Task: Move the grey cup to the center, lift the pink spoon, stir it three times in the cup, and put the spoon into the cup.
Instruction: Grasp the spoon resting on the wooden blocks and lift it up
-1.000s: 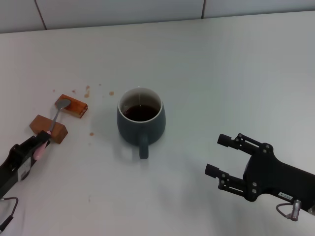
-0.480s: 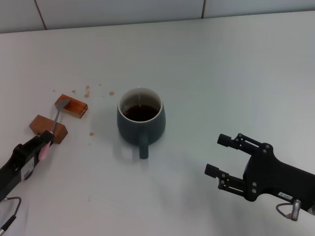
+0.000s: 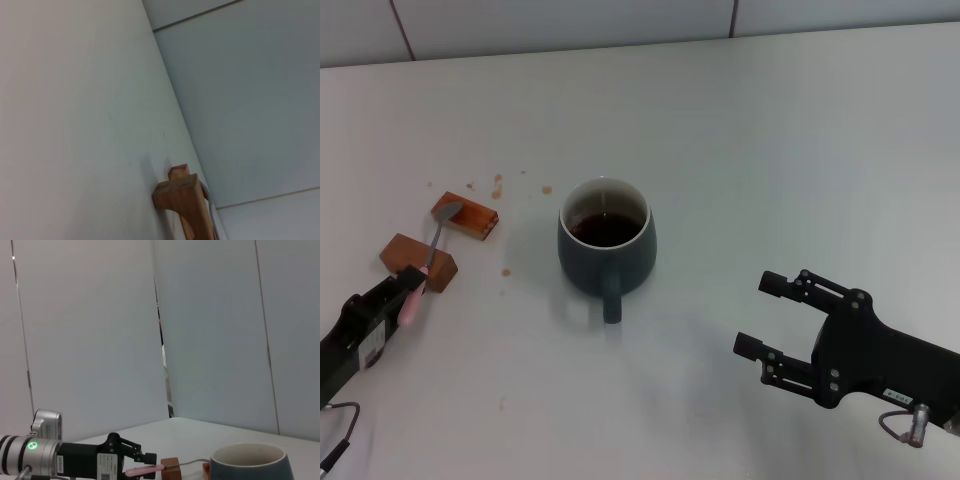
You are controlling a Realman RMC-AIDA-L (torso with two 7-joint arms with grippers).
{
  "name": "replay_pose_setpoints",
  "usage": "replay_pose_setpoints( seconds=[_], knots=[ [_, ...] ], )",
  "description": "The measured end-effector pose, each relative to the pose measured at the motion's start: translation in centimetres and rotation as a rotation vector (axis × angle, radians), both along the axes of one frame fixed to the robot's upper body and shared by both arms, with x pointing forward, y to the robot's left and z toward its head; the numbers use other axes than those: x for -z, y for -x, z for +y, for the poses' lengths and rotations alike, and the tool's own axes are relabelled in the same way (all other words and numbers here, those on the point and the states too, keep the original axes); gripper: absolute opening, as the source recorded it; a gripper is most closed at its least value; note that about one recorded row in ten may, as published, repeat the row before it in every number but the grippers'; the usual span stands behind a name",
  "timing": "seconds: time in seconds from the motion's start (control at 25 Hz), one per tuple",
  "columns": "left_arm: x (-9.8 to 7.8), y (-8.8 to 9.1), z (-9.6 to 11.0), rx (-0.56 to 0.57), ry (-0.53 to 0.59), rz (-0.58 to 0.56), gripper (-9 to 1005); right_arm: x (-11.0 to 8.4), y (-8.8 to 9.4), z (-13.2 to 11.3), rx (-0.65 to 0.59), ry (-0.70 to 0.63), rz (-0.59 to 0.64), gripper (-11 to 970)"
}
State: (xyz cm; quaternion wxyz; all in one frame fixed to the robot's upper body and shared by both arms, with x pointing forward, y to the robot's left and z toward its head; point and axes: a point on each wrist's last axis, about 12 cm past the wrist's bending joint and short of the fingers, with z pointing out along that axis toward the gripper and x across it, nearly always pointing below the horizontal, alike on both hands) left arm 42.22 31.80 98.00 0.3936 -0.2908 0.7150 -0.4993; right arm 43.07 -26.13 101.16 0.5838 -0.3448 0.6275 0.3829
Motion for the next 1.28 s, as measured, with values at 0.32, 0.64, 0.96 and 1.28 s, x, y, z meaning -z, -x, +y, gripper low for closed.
replay_pose_setpoints(
  seconds=[0.32, 0.64, 0.96, 1.28],
  knots=[
    [0.01, 0.15, -0.19, 0.000, 0.016, 0.001, 389, 0.01, 0.02, 0.02, -0.002, 0.000, 0.001, 757],
    [0.05, 0.26, -0.29, 0.001, 0.031, 0.009, 456, 0.00, 0.01, 0.04, -0.003, 0.000, 0.001, 757],
    [0.10, 0.31, -0.71, 0.009, 0.046, 0.013, 461, -0.01, -0.03, 0.03, -0.004, 0.001, 0.000, 758],
    [0.07, 0.17, -0.83, 0.014, 0.045, 0.010, 434, -0.02, -0.04, 0.05, -0.004, 0.000, -0.001, 758]
  ],
)
